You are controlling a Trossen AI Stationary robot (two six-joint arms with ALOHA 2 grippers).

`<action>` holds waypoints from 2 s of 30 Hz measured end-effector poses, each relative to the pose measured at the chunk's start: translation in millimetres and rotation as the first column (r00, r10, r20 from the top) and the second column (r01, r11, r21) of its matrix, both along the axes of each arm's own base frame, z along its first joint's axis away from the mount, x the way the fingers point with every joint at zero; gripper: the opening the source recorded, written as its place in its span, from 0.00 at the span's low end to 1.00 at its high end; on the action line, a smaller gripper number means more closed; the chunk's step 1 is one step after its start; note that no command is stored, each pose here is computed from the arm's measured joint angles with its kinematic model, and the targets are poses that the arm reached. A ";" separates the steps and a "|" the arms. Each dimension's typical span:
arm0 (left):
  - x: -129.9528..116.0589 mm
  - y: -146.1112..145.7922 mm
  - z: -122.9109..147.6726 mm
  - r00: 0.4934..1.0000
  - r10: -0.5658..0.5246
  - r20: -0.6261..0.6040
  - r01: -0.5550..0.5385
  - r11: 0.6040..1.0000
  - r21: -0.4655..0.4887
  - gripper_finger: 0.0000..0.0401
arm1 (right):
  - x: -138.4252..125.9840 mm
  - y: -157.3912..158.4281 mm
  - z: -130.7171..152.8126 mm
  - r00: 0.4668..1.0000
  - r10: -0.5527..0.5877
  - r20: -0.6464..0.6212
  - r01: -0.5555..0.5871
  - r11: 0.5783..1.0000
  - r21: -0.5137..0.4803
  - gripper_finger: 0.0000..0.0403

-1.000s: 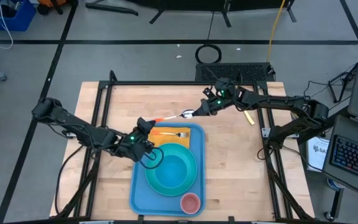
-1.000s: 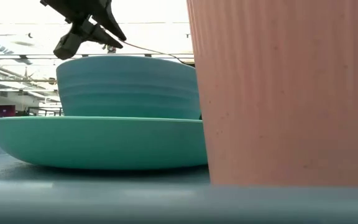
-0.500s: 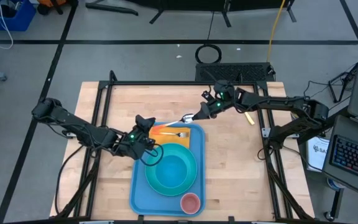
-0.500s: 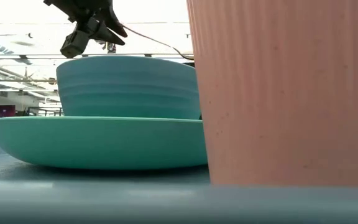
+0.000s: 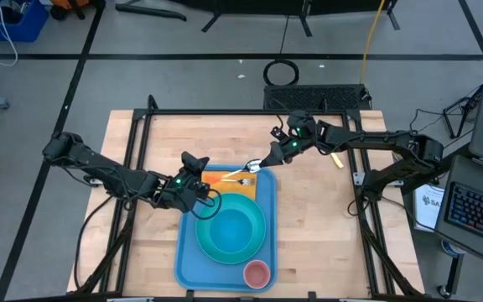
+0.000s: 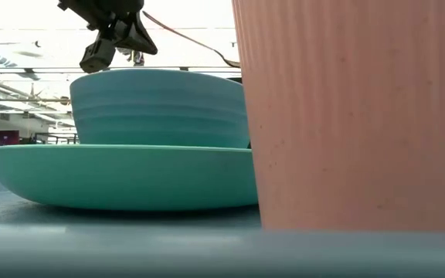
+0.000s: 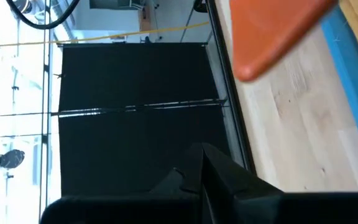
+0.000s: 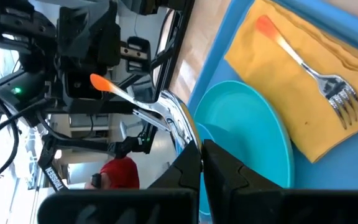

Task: Set up tray
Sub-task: Put the orange spoon on top of the orange napkin to the bottom of the orange fork

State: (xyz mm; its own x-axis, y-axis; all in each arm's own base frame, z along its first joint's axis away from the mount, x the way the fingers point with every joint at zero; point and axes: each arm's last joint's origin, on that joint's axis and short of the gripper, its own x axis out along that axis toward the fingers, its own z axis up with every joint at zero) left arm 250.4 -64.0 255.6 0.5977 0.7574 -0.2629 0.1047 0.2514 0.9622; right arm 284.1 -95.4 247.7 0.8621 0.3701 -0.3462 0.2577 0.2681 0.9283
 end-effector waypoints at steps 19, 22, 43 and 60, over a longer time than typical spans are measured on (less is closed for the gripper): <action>-3.3 3.6 -6.1 0.996 0.049 0.081 -0.037 0.988 -0.148 0.00 | 7.3 20.6 -2.1 1.000 -0.016 -0.021 0.014 0.997 -0.075 0.00; -3.5 3.2 -6.3 0.993 0.059 0.099 -0.042 0.985 -0.165 0.00 | 5.7 16.7 -2.9 0.999 -0.019 -0.028 0.017 0.997 -0.070 0.00; -0.8 -6.9 -0.8 0.989 -0.008 0.146 0.036 0.981 -0.191 0.36 | -15.2 -24.2 -9.0 0.984 -0.113 -0.136 0.128 0.986 0.107 0.00; 7.6 2.0 -5.5 0.995 -0.075 0.058 0.085 0.977 -0.196 0.40 | -15.0 -24.1 -8.8 0.984 -0.113 -0.135 0.128 0.986 0.111 0.00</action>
State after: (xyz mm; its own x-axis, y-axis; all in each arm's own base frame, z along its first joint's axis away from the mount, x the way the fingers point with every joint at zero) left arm 258.0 -62.0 250.1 0.6707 0.6420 -0.3715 0.0854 0.4306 0.8985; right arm 269.1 -119.4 239.0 0.8543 0.3114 -0.4163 0.4000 0.1176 0.9089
